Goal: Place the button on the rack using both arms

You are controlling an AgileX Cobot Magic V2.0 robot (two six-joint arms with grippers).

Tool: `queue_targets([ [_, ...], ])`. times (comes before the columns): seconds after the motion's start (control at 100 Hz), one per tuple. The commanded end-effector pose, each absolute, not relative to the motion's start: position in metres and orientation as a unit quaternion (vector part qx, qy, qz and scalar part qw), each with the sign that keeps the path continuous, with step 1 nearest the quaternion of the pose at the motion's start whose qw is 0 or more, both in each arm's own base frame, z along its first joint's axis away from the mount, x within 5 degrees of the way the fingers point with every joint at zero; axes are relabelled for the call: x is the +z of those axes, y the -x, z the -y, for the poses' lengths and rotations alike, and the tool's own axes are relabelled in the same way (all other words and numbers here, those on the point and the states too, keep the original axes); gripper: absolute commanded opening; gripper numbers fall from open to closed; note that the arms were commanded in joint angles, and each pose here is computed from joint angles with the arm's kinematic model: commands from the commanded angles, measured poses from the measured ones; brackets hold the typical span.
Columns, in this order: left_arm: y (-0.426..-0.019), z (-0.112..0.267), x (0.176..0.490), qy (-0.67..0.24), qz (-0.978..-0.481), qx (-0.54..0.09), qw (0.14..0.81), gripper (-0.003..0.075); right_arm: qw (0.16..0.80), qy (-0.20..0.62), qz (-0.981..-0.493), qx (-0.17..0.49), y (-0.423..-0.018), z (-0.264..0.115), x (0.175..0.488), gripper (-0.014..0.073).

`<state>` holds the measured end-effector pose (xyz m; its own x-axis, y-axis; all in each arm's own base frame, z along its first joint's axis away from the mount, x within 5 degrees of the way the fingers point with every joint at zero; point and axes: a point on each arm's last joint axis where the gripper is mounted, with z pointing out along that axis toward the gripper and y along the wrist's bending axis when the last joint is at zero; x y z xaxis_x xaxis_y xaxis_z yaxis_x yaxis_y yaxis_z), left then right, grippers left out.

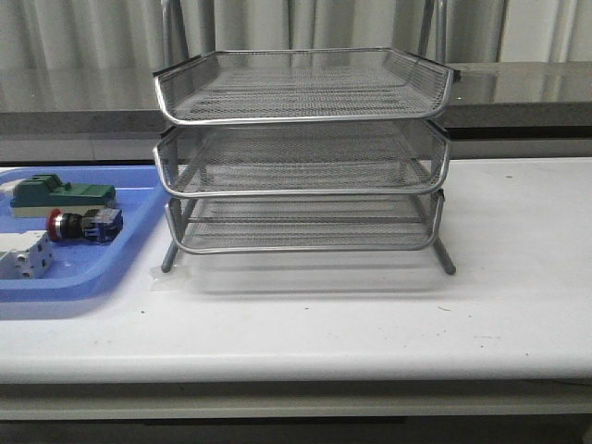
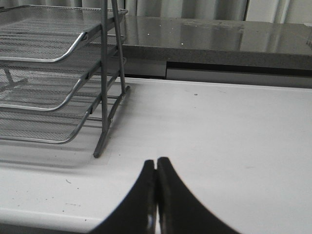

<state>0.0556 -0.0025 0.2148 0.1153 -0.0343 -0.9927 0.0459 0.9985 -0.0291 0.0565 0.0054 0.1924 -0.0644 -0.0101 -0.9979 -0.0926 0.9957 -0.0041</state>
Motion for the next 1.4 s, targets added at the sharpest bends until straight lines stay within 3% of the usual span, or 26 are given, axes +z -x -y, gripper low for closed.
queue_targets([
  [0.0, -0.054, 0.003, 0.212, -0.003, -0.635, -0.032, 0.772, -0.002, 0.721, 0.037, -0.692, 0.026, -0.055, -0.005, 0.201, -0.0057],
  [0.66, -0.054, 0.003, 0.212, -0.003, -0.635, -0.032, 0.772, -0.002, 0.721, 0.037, -0.691, 0.026, -0.055, -0.005, 0.201, -0.0057],
  [0.87, -0.054, 0.003, 0.212, -0.003, -0.635, -0.032, 0.772, -0.002, 0.767, 0.02, -0.64, 0.039, -0.054, -0.004, 0.216, -0.0057],
  [0.98, -0.054, 0.003, 0.212, -0.003, -0.635, -0.032, 0.772, -0.002, 0.769, 0.003, -0.637, 0.059, -0.051, -0.004, 0.228, -0.0057],
  [1.14, -0.054, 0.003, 0.212, -0.003, -0.635, -0.032, 0.772, -0.002, 0.742, 0.002, -0.666, 0.075, -0.049, -0.006, 0.255, -0.0057],
  [1.39, -0.054, 0.003, 0.212, -0.003, -0.635, -0.032, 0.772, -0.002, 0.653, 0.015, -0.752, 0.085, -0.061, -0.011, 0.299, -0.0057],
])
